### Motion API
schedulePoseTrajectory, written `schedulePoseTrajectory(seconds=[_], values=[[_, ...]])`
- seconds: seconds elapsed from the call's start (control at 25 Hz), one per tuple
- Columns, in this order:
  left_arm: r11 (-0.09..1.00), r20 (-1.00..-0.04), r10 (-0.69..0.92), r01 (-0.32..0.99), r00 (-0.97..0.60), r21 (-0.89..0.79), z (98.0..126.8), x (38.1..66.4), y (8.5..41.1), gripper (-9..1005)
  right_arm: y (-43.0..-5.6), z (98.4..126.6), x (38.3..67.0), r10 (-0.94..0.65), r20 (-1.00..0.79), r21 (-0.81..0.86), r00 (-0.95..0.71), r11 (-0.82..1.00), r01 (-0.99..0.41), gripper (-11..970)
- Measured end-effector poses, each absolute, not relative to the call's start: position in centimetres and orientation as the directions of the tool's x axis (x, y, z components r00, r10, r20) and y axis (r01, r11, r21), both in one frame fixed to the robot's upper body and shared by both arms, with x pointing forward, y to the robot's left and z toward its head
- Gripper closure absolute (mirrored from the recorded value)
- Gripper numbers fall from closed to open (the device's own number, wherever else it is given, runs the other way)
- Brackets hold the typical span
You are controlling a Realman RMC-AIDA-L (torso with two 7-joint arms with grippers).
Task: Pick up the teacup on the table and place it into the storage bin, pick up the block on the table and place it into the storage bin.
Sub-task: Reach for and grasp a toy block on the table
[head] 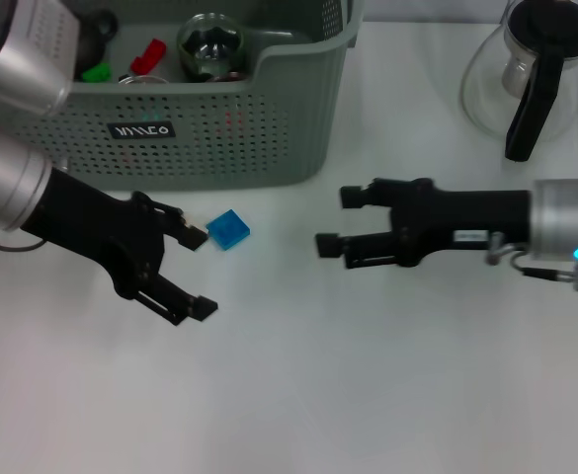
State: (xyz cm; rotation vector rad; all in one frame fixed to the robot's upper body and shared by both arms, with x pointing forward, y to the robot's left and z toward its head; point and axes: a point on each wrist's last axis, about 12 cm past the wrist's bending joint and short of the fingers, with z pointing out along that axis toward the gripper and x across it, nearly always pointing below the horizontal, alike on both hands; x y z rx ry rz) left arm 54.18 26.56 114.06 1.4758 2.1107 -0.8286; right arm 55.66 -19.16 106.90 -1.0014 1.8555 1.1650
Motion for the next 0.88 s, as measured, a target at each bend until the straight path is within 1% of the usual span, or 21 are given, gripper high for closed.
schedulePoseTrajectory(seconds=[0.24,0.28,0.4,0.64,0.88], values=[[0.368,-0.628,0.667,0.91,-0.4,-0.189,113.2,54.2,28.8,39,-16.3,105.9,56.2,-0.301,-0.841,0.371,-0.449,0.283,-0.884,19],[0.401,-0.62,0.664,0.899,-0.418,-0.176,113.2,54.2,29.5,39,-16.0,105.9,56.4,-0.306,-0.84,0.367,-0.447,0.287,-0.885,19],[0.433,-0.611,0.661,0.886,-0.436,-0.164,113.2,54.2,30.3,40,-15.3,105.7,56.7,-0.322,-0.835,0.358,-0.446,0.299,-0.885,19],[0.45,-0.613,0.654,0.879,-0.443,-0.155,113.3,54.3,30.7,41,-13.6,105.5,57.5,-0.349,-0.834,0.32,-0.427,0.323,-0.891,19],[0.445,-0.618,0.654,0.882,-0.436,-0.152,113.4,54.5,30.3,42,-11.8,105.3,57.9,-0.406,-0.828,0.269,-0.387,0.319,-0.909,18]])
